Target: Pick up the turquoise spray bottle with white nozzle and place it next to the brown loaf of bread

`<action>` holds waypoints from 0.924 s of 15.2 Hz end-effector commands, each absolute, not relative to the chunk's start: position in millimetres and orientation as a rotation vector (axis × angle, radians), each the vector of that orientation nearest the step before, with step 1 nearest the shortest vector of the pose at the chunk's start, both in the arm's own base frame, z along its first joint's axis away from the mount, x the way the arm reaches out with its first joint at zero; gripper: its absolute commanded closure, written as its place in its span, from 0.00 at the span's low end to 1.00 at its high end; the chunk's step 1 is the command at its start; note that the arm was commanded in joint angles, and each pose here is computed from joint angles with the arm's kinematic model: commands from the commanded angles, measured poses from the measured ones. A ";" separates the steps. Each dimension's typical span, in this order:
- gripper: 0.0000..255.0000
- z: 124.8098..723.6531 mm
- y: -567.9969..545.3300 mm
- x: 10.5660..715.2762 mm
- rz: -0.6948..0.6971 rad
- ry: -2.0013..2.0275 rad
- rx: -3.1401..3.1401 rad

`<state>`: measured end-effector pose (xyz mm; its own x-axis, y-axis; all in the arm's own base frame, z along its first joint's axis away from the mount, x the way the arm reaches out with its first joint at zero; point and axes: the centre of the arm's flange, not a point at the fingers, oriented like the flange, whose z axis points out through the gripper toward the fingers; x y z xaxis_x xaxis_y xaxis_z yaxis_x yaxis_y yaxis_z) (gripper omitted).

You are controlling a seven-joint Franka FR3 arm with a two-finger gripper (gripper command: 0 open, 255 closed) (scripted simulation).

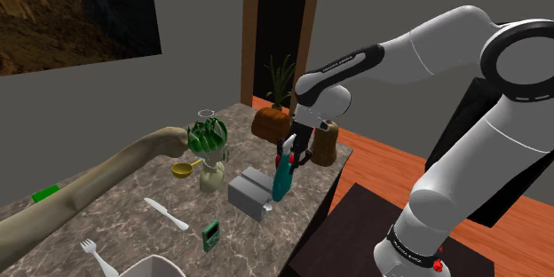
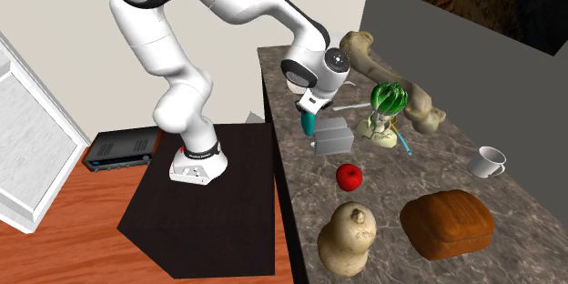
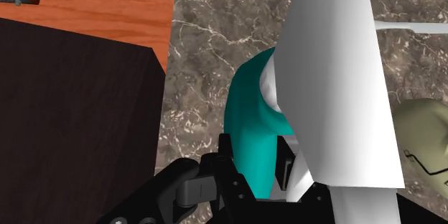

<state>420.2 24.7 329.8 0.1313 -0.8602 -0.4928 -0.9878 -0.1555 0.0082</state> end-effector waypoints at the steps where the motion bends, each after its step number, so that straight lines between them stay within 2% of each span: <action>1: 1.00 340.0 24.1 419.4 0.560 1.795 -2.095; 14: 1.00 408.6 24.1 419.4 0.560 1.795 -2.095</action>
<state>418.1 23.4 403.3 0.1312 -0.8602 -0.4928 -0.9878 -0.1554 0.0082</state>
